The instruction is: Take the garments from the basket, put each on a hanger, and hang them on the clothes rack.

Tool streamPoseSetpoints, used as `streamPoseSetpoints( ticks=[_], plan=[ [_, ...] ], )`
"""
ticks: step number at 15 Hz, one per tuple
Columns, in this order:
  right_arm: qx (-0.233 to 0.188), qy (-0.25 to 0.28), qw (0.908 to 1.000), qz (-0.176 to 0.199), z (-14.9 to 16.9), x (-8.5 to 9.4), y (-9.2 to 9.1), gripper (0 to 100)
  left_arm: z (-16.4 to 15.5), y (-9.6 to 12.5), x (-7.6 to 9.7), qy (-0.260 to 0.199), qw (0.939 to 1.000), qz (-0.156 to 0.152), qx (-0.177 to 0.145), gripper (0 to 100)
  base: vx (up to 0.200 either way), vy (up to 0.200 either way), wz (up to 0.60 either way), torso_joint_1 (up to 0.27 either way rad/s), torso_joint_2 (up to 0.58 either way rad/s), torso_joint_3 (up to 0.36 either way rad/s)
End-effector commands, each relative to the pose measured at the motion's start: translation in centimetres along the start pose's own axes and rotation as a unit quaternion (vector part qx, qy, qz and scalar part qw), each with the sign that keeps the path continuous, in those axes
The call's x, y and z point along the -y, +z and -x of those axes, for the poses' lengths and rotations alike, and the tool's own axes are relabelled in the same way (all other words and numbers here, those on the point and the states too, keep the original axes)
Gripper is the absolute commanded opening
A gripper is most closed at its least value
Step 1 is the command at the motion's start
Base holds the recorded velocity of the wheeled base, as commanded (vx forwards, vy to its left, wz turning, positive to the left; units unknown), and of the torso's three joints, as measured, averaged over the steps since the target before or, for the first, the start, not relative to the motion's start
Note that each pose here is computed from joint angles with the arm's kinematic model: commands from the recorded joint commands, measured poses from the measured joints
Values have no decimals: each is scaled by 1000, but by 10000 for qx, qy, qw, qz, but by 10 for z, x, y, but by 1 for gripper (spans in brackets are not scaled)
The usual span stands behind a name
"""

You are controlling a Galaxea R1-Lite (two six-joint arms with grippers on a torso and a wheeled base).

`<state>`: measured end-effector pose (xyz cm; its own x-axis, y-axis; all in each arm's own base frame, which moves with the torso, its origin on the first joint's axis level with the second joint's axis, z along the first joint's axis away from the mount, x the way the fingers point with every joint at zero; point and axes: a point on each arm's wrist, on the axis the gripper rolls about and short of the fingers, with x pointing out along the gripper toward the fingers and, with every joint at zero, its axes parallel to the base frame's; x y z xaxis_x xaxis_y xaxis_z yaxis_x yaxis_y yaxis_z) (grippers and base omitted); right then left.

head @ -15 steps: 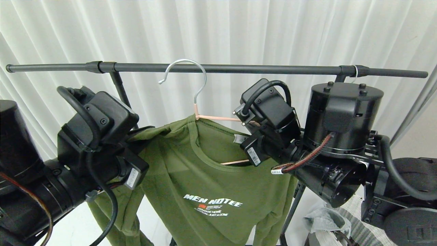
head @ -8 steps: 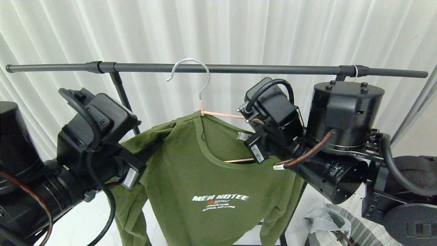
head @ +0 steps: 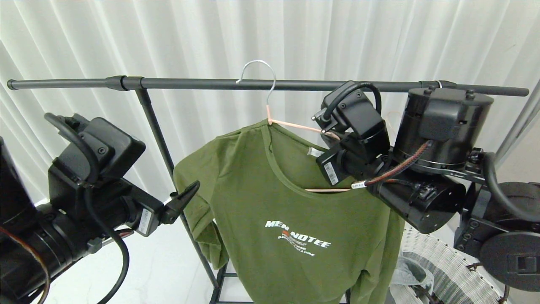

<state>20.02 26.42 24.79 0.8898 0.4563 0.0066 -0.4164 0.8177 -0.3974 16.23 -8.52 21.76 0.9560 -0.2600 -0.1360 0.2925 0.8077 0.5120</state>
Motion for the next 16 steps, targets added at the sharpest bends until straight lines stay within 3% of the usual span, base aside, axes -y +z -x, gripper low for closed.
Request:
streamPoseSetpoints(
  ticks=[1, 4, 8, 12, 16],
  plan=[
    [52, -89, 9999, -39, 1, 7, 2, 0, 7, -10, -4, 147, 9998, 31, -135, 100, 0, 0, 0, 0, 0, 0],
    [183, -131, 9997, -54, 8, 15, 9, 0, 5, -33, -16, 522, 9959, 384, -627, 100, 0, 0, 0, 0, 0, 0],
    [431, 70, 9990, 84, 30, 26, 15, 0, -13, -62, -32, 240, 9919, 698, -1036, 100, 0, 0, 0, 0, 0, 0],
    [582, 200, 9981, 76, 40, 22, 20, 0, -18, -67, -27, -417, 9921, 786, -887, 100, 0, 0, 0, 0, 0, 0],
    [687, 336, 9971, 52, 45, 14, 24, 0, -19, -65, -29, -425, 9924, 792, -840, 100, 0, 0, 0, 0, 0, 0]
  ],
)
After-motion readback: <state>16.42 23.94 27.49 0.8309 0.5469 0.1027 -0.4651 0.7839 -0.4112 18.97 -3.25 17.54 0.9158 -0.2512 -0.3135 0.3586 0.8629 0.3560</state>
